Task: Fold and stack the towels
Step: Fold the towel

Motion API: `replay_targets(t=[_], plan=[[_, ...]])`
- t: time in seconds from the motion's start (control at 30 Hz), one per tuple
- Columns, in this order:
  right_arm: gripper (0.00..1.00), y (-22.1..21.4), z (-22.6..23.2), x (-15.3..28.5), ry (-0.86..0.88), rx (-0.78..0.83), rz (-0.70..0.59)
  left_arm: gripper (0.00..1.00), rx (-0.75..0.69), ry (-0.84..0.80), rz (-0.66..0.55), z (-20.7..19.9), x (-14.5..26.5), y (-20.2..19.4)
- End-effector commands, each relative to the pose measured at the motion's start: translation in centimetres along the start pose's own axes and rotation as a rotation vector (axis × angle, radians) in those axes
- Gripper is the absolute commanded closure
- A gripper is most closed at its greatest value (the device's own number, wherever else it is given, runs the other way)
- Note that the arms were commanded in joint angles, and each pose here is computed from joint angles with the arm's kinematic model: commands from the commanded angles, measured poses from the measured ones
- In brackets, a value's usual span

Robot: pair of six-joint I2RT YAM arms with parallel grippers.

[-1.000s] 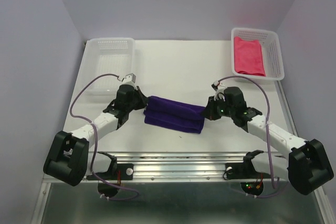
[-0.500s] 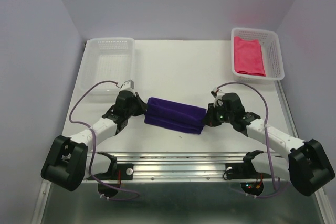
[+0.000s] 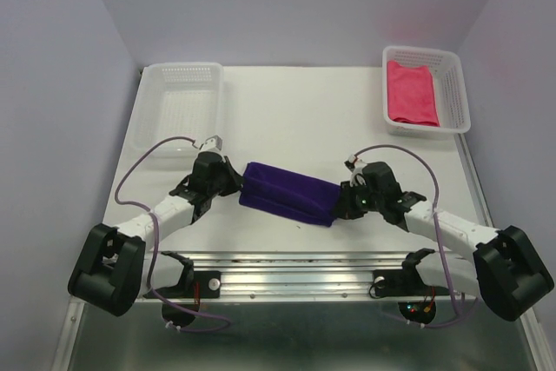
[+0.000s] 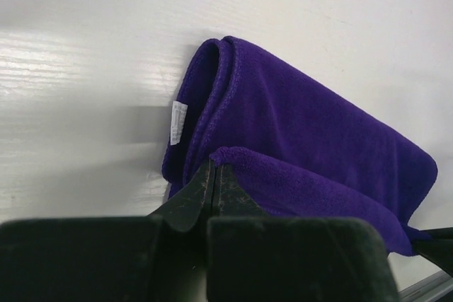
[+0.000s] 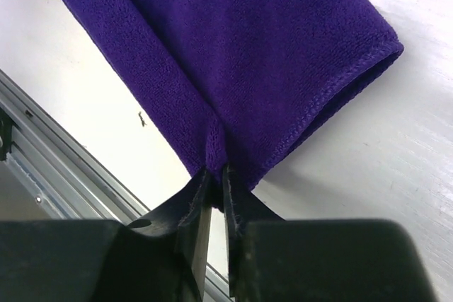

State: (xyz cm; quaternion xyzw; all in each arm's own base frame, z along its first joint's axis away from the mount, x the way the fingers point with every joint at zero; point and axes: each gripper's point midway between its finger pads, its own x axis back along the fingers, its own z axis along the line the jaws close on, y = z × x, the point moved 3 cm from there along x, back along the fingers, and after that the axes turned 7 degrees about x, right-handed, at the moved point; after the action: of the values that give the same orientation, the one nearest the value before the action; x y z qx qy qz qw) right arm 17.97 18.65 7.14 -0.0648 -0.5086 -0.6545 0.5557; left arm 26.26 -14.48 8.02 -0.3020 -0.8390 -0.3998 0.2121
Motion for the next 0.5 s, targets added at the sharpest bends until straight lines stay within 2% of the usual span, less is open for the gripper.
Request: replay_targets(t=[0.0,0.03,0.07,0.1,0.17,0.2,0.27,0.33,0.37,0.4,0.47], plan=[[0.8,-0.2,0.5,-0.3,0.027,0.002,-0.006,1.0,0.002,0.035,-0.017,0.7,0.5,0.0],[0.74,-0.4,0.5,-0.3,0.024,0.0,0.001,1.0,-0.001,0.04,-0.011,0.8,0.5,-0.1],[0.73,-0.3,0.6,-0.3,0.028,-0.001,0.003,1.0,-0.001,0.05,-0.002,1.0,0.6,-0.3],[0.68,-0.4,0.7,-0.2,0.028,0.0,0.005,0.88,-0.001,0.057,0.004,1.2,0.7,-0.5],[0.63,-0.6,0.8,-0.2,0.031,-0.005,0.013,0.73,0.005,0.079,0.01,1.7,1.1,-0.8],[0.56,-0.9,0.8,-0.1,0.034,-0.014,0.018,0.57,0.009,0.088,0.004,1.8,1.3,-0.7],[0.52,-1.2,1.1,0.1,0.049,-0.028,0.025,0.5,0.014,0.107,-0.033,1.9,1.9,-0.1],[0.47,-1.3,1.9,0.6,0.089,-0.035,0.027,0.29,0.015,0.104,-0.057,1.7,2.7,0.5],[0.43,-1.2,2.0,0.8,0.093,-0.038,0.019,0.24,0.018,0.098,-0.063,1.5,3.0,0.6],[0.32,-1.0,2.2,1.1,0.093,-0.039,0.007,0.1,0.021,0.087,-0.071,1.3,3.2,0.7],[0.21,-0.3,2.6,2.0,0.09,-0.033,-0.037,0.01,0.03,0.057,-0.096,0.7,3.7,1.3]])
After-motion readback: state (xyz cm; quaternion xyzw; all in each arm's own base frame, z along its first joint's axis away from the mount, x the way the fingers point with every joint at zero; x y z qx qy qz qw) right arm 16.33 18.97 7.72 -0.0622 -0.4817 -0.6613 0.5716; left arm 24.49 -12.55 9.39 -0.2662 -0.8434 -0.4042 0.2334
